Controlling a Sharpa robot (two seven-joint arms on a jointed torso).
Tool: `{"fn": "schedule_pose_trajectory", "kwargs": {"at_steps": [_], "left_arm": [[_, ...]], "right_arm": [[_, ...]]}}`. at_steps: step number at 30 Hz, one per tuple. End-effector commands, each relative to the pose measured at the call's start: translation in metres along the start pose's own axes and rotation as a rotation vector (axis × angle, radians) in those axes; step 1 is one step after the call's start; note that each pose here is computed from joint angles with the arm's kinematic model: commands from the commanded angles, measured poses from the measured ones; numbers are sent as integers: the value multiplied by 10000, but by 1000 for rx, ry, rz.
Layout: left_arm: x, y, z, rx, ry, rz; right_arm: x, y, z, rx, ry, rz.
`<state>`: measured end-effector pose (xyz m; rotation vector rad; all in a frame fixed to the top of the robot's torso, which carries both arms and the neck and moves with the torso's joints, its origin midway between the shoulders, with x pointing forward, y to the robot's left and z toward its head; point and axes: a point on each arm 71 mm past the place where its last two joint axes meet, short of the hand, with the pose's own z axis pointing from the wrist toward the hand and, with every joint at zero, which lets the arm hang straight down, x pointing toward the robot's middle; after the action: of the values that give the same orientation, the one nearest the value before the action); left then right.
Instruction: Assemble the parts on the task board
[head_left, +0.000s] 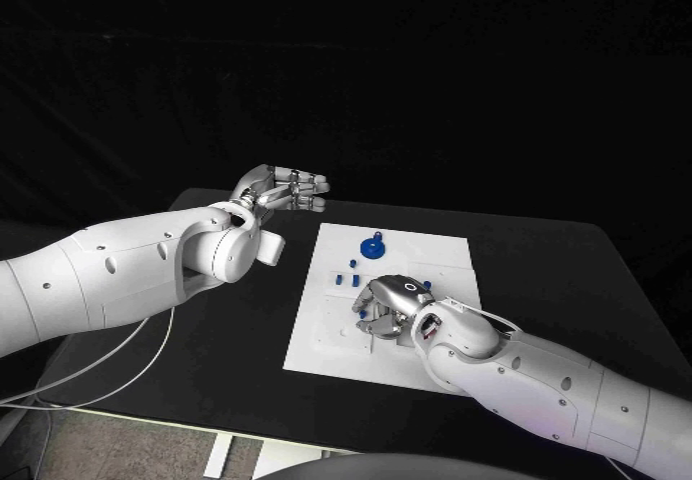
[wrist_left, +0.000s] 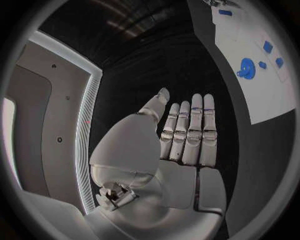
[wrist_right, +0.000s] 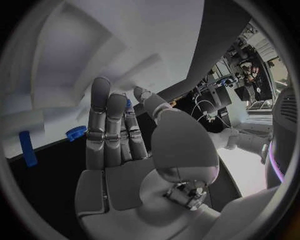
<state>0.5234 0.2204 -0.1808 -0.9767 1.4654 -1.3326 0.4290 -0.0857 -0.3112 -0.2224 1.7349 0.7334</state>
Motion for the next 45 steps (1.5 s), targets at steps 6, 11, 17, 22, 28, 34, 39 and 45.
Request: {"fn": "schedule_pose_trajectory", "kwargs": {"at_steps": [6, 11, 17, 22, 28, 34, 39, 45], "left_arm": [[-3, -4, 0, 1, 3, -13], [-13, -1, 0, 1, 2, -12], [-32, 4, 3, 0, -3, -12], [-38, 7, 6, -1, -3, -14], [-39, 10, 8, -3, -2, -16], [-39, 14, 10, -5, -3, -20], [-35, 15, 12, -6, -2, -22], [-37, 17, 11, -7, -3, -23]], "right_arm": [[-100, 30, -76, -10, -50, 45], [-283, -15, -115, 17, -87, 52], [-605, -157, -172, 56, -117, 68], [-820, -302, -210, 74, -102, 73], [-942, -516, -239, 101, -62, 64], [-940, -684, -256, 158, -13, 16], [-913, -754, -246, 187, 15, -13], [-867, -820, -220, 215, 45, -44]]}}
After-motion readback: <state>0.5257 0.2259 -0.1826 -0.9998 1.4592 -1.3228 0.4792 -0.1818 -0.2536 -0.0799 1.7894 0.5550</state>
